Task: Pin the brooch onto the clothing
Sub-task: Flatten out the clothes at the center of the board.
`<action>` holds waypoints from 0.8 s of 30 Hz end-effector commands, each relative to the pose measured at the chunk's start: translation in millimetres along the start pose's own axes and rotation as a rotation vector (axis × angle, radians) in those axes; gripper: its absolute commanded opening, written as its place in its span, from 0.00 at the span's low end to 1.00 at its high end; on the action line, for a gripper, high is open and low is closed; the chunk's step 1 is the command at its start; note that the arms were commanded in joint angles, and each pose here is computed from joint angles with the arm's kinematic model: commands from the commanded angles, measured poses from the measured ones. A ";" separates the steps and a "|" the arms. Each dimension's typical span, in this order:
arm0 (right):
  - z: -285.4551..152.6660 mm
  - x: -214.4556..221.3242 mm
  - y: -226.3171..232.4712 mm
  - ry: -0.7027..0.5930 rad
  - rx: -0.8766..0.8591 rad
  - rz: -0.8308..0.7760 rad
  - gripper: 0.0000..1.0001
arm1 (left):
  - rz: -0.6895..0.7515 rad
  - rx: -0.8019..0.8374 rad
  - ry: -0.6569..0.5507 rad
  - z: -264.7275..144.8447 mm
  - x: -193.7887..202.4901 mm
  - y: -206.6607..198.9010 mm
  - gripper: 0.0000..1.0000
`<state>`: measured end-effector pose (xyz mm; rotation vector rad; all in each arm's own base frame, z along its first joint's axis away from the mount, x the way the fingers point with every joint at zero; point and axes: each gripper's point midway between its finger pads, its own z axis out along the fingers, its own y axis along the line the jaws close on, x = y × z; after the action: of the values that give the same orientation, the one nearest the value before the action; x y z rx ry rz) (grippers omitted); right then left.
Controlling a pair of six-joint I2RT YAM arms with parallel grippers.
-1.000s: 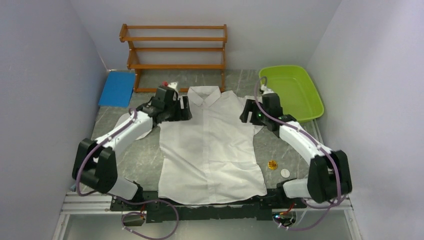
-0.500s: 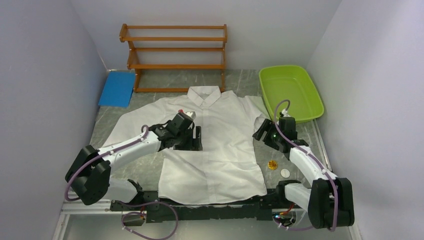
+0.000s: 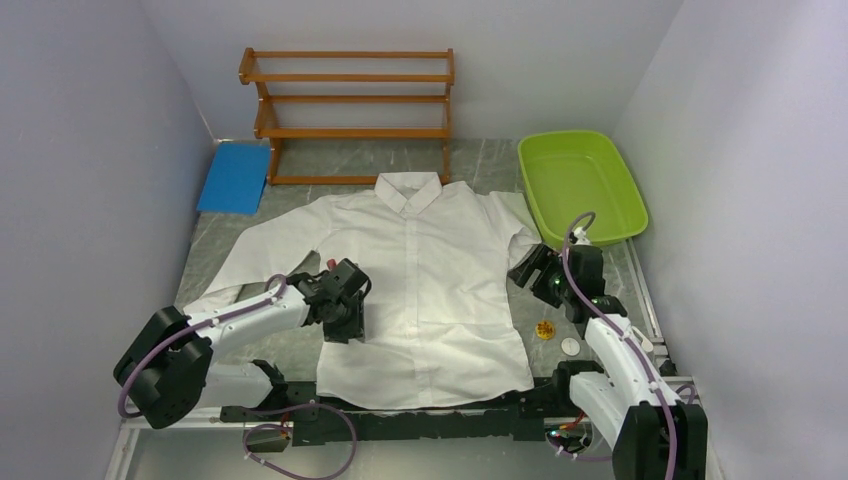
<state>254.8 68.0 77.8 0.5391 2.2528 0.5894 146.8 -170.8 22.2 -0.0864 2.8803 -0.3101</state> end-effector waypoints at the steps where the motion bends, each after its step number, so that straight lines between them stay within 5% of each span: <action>1: -3.9 37.4 0.9 0.143 -0.050 0.056 0.76 | -0.066 -0.055 0.032 -7.0 13.0 13.5 0.40; 8: -15.4 103.7 -12.7 0.353 -0.006 0.144 0.64 | -0.117 -0.123 0.103 -6.6 30.1 26.4 0.04; 13: -26.4 132.1 -8.3 0.437 -0.018 0.157 0.50 | -0.141 -0.152 0.130 -7.1 38.6 33.1 0.03; 20: -42.0 157.7 -9.3 0.515 -0.005 0.143 0.00 | -0.215 -0.201 0.166 -8.3 56.2 47.5 0.03; 24: -50.5 158.9 -15.3 0.508 0.023 0.134 0.00 | -0.280 -0.237 0.211 -12.7 72.5 56.3 0.03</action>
<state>126.4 134.2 15.0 0.5627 2.6727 0.8891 99.4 -138.5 11.2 -0.3970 3.0347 -0.1420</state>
